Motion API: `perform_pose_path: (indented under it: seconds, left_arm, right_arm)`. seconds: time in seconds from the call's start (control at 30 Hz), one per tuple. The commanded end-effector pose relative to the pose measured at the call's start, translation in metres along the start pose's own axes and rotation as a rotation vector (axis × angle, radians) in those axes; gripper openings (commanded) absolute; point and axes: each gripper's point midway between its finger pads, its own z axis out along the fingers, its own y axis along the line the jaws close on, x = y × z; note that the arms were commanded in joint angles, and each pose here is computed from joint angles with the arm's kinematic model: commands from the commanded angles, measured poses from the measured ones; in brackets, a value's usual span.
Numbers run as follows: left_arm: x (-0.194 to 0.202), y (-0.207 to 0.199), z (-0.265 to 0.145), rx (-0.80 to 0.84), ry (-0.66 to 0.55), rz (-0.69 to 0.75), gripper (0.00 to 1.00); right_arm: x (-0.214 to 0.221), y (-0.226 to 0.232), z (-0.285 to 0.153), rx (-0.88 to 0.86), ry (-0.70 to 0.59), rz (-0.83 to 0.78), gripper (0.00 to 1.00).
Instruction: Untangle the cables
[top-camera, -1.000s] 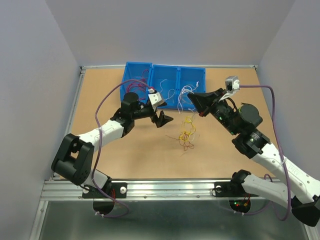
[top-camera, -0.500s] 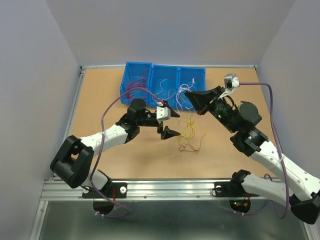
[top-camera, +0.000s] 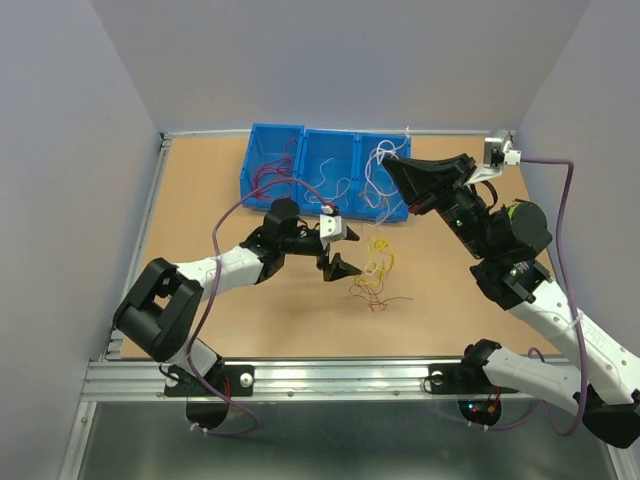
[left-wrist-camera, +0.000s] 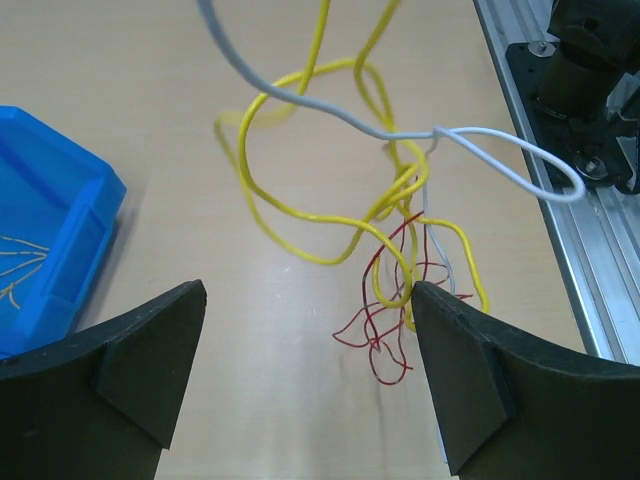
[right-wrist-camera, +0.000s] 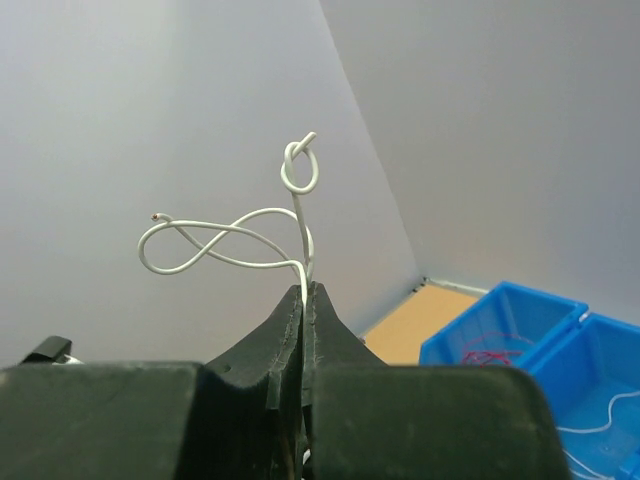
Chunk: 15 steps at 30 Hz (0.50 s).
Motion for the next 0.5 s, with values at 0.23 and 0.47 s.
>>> perform_pose_path:
  seconds: [0.23,0.47]
  left_arm:
    - [-0.023,0.0,0.012,0.037,-0.045,0.037,0.95]
    - [-0.024,0.005,0.012,0.002,-0.04,0.051,0.95]
  right_arm:
    - [-0.058,0.028,0.01,-0.082,-0.181,0.03,0.01]
    - [-0.076,0.029,0.02,-0.07,-0.24,0.026,0.01]
